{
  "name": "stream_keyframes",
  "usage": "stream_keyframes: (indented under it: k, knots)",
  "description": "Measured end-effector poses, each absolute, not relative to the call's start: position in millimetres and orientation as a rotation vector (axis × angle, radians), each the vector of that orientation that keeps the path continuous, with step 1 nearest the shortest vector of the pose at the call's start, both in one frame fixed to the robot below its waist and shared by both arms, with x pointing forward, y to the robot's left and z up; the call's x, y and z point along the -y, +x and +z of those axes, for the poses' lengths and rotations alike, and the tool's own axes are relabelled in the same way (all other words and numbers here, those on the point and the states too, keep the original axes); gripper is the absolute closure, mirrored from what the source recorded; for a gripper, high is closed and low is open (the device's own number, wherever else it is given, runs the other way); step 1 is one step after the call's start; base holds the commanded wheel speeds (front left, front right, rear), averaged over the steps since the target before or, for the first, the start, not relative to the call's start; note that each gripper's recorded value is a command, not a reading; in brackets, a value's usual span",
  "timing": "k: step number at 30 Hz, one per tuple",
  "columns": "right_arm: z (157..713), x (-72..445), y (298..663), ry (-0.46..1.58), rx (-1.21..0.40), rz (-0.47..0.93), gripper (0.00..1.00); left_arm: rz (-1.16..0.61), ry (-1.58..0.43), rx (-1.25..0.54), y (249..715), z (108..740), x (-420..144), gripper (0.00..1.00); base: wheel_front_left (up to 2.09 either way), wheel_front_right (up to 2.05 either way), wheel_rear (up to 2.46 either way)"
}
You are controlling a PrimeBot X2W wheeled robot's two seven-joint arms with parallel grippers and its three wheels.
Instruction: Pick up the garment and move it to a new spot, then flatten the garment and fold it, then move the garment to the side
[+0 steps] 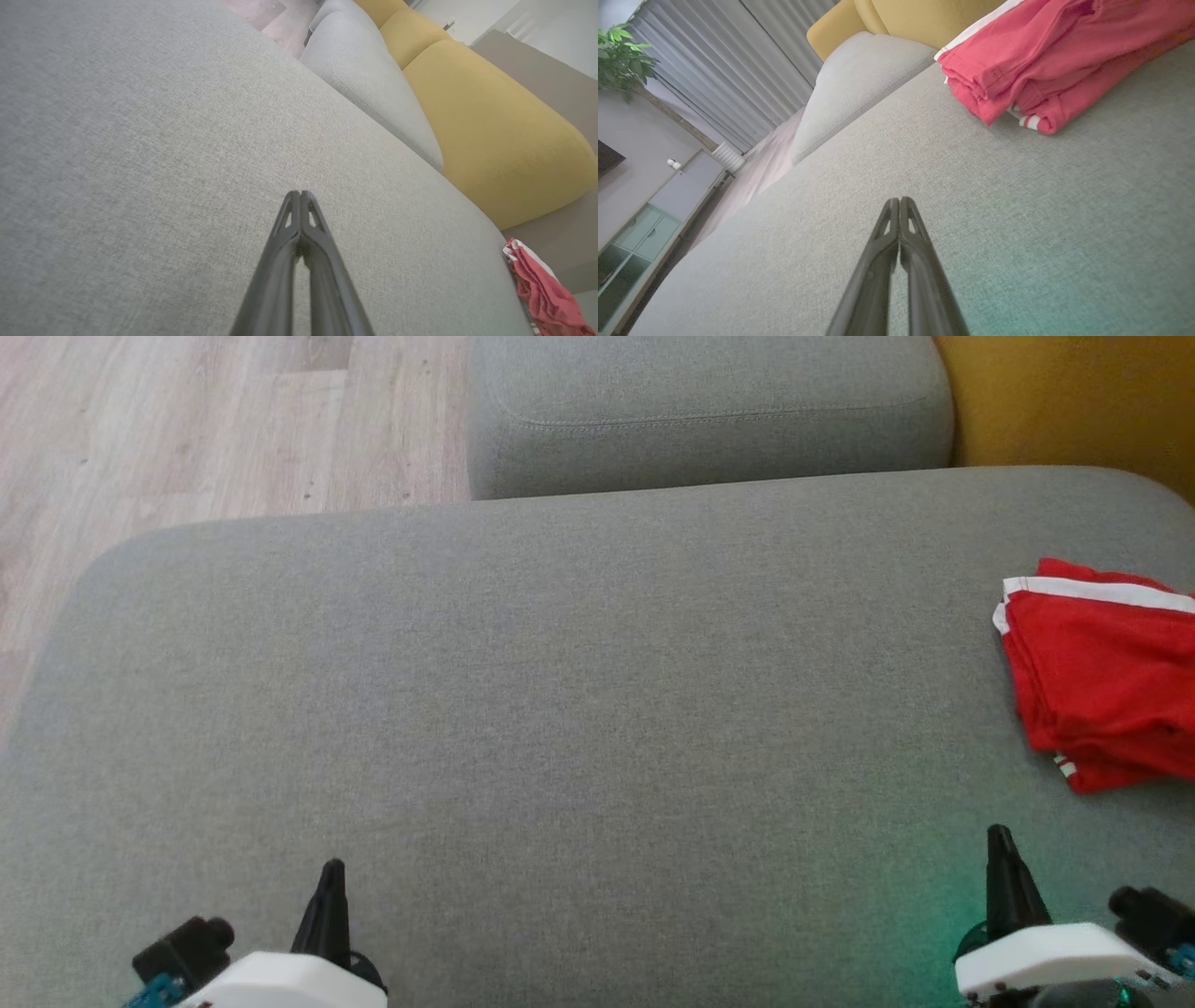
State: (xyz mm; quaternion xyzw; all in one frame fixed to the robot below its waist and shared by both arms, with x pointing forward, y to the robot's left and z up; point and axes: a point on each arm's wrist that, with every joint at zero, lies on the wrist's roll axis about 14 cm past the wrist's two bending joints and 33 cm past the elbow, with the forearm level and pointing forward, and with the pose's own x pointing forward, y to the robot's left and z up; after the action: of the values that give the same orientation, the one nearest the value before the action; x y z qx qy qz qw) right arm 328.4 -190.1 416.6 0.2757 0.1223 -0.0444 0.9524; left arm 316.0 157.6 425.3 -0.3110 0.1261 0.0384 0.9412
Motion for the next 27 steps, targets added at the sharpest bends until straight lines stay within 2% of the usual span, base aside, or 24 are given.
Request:
stream_keyframes:
  k: [27]
  knots:
    - [430, 198, 343, 0.896, -0.205, -0.146, 1.0, 0.107, -0.949, -0.241, 336, 436, -167, 1.0, 0.0, 0.0, 0.0]
